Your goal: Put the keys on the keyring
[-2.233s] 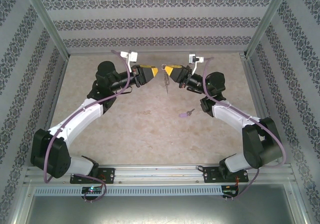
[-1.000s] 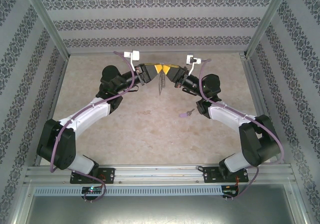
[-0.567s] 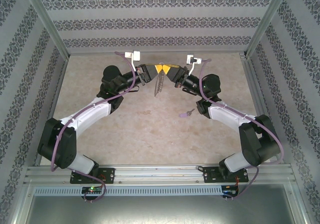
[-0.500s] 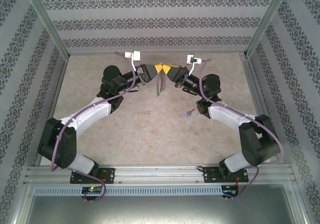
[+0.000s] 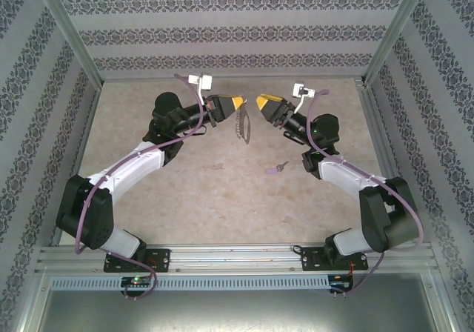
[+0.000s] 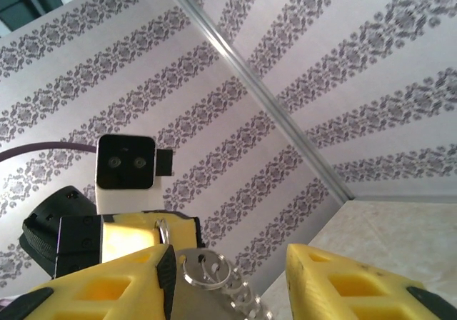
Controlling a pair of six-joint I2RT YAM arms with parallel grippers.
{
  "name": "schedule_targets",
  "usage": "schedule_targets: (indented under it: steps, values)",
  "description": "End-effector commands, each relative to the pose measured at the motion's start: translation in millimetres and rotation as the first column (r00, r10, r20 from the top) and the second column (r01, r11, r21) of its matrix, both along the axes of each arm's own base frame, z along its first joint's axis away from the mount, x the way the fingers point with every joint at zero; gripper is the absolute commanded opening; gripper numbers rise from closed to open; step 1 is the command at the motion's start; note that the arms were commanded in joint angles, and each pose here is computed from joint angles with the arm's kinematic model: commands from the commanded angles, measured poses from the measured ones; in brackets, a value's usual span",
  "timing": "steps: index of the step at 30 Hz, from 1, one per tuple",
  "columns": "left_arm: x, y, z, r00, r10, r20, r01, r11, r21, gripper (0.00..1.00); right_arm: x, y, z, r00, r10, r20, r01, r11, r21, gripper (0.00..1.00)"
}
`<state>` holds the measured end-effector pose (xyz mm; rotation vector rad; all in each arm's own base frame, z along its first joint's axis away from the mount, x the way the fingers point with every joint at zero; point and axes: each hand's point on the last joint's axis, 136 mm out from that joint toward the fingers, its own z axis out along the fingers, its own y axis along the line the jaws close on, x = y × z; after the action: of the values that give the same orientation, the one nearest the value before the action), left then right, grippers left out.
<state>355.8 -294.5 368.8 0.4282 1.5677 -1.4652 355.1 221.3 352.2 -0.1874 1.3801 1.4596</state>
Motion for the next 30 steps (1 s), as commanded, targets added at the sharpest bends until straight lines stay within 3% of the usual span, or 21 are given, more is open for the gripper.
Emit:
schedule_targets:
  steps: [1,13,30]
  values:
    - [-21,-8,16,0.990,-0.091,0.109,0.082,0.993,0.080,0.00,-14,-6,13,0.998,0.034,0.054,-0.033,0.999,-0.010,0.45]
    - [-35,-13,-18,0.970,-0.226,0.092,0.186,0.929,0.319,0.00,-39,7,-4,0.969,0.237,0.069,-0.226,0.965,-0.137,0.43]
    - [-34,-18,-22,0.961,-0.267,0.072,0.230,0.917,0.325,0.00,-48,28,-12,0.941,0.332,0.061,-0.319,0.933,-0.165,0.37]
